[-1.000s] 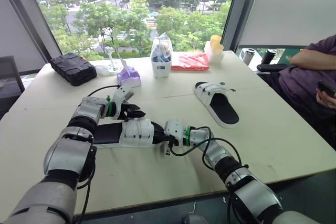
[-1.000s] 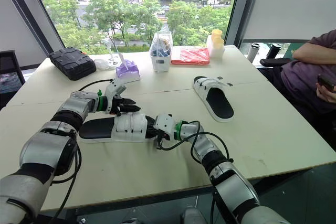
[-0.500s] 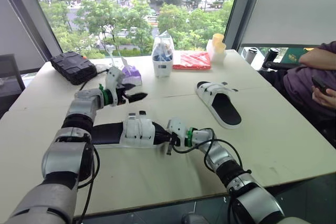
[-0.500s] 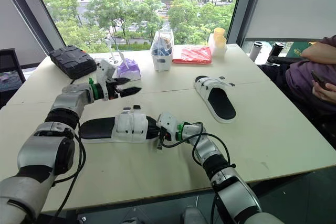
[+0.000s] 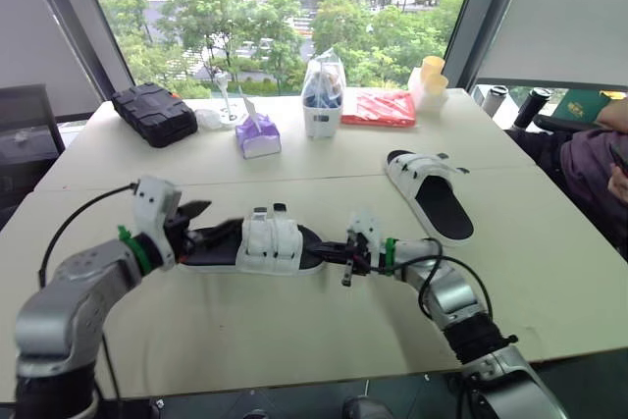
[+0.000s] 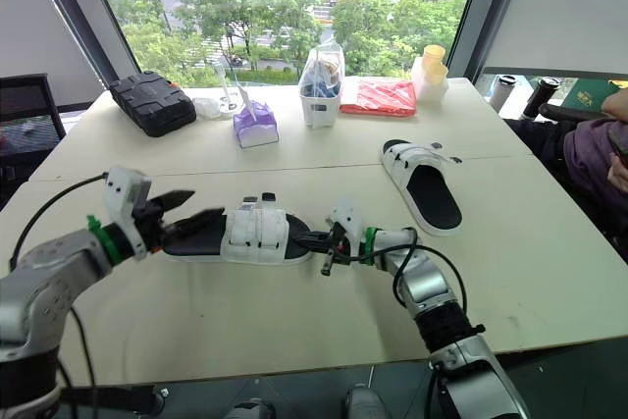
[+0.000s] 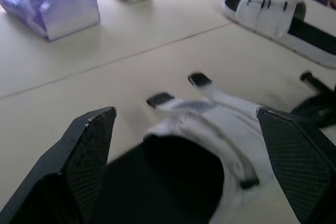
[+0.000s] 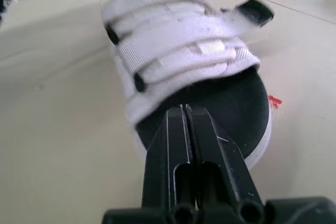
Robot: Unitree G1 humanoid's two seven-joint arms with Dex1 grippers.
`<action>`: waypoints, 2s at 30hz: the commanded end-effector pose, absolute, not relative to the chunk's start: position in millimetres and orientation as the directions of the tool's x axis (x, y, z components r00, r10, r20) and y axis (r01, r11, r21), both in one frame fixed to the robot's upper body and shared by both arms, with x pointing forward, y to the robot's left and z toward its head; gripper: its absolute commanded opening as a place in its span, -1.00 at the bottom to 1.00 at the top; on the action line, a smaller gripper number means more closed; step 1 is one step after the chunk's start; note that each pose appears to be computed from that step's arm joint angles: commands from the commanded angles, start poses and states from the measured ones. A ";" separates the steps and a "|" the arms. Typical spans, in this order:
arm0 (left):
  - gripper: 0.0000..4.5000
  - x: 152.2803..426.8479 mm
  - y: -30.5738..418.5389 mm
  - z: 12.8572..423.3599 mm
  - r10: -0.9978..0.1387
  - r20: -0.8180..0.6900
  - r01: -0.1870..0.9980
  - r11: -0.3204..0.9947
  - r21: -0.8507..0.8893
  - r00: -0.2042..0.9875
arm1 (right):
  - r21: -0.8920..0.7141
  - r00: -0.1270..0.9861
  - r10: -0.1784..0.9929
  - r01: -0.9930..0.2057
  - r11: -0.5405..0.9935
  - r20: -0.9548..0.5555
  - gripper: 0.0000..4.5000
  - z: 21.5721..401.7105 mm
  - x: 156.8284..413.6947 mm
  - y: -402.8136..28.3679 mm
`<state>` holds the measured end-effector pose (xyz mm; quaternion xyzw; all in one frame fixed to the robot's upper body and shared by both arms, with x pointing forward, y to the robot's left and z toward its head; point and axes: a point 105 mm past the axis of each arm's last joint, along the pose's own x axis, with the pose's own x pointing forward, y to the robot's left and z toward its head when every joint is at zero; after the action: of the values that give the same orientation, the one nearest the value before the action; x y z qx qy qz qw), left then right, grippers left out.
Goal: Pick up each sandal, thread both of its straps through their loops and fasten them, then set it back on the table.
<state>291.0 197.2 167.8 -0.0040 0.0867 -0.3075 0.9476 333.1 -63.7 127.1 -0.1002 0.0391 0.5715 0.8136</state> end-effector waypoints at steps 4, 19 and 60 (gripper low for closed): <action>0.97 290.1 202.7 164.2 -0.609 -0.193 0.611 0.790 -0.056 0.770 | -0.167 0.342 0.922 -0.935 0.314 -0.180 -1.00 166.9 312.6 -88.3; 0.97 323.5 163.5 150.0 -0.851 -0.141 0.769 0.519 -0.374 0.506 | -0.208 0.443 0.874 -0.891 0.404 -0.201 -1.00 171.0 281.2 -97.6; 0.39 473.6 103.9 178.1 -0.092 0.162 0.180 0.692 -0.699 0.982 | -0.311 0.681 0.731 -0.686 0.658 0.044 -1.00 208.1 336.7 -103.1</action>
<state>469.5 97.7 148.8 -0.4015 -0.0097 -0.0626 0.9137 338.2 -104.6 197.5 -0.1283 -0.0583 0.3917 0.9092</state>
